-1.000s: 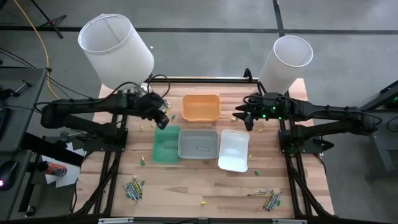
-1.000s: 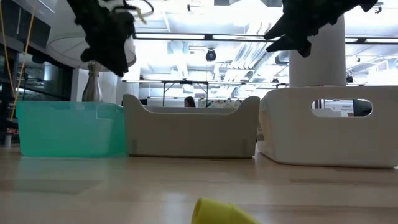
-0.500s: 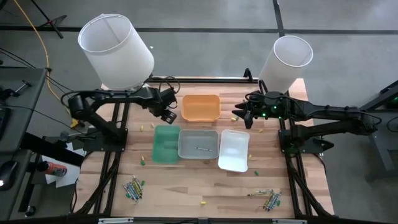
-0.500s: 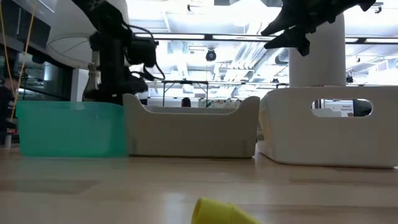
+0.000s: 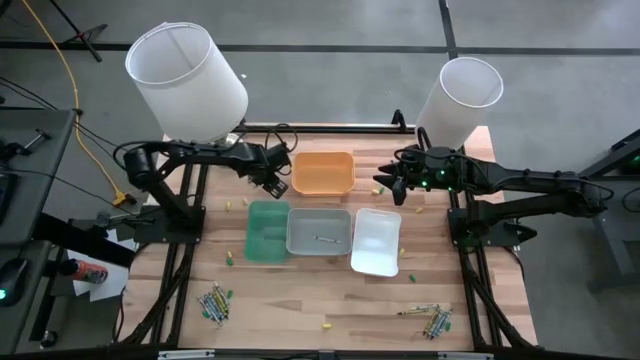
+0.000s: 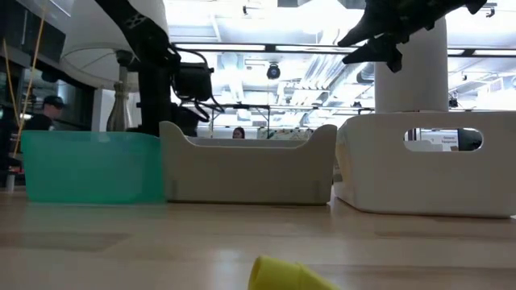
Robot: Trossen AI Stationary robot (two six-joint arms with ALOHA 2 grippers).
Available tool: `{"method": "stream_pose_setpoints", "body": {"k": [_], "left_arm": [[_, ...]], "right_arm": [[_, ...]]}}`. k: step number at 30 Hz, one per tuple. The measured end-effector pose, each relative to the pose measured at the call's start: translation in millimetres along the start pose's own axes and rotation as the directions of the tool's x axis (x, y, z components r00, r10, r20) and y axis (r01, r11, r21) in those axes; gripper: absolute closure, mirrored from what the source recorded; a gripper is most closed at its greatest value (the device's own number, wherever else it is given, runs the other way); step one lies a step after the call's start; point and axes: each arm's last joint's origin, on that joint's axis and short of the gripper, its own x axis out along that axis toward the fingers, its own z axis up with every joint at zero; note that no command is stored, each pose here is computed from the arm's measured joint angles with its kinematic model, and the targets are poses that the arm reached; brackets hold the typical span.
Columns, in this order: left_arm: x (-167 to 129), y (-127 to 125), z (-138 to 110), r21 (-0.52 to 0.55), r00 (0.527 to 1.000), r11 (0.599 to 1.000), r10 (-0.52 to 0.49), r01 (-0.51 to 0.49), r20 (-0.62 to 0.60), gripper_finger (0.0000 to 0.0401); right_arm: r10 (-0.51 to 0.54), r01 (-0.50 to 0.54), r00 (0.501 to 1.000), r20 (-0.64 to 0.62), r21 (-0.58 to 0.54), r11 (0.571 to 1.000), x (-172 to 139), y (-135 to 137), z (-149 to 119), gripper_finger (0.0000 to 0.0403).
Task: Sort crayons
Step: Put the white crayon into the gray bin
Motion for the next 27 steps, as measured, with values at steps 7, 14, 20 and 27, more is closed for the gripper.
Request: {"method": "stream_pose_setpoints", "body": {"k": [7,14,20,27], "left_arm": [[15,2,1,0.019,0.999,0.999,0.032,-0.031,-0.041,0.0266],[22,1,1,0.018,0.997,1.0,0.014,-0.013,-0.074,0.0267],[23,1,1,0.067,0.997,0.998,0.006,-0.001,-0.079,0.0308],[16,3,1,0.098,0.998,0.995,-0.004,0.01,-0.056,0.039]], "right_arm": [[-0.001,0.001,1.0,0.001,0.0,1.0,0,0,0,0.0224],[-0.001,0.001,1.0,0.001,0.0,1.0,0,0,0,0.0224],[0.0,0.0,1.0,0.001,0.0,1.0,0,0,0,0.0224],[0.002,-0.002,1.0,0.0,0.0,1.0,0,0,0,0.0224]]}}
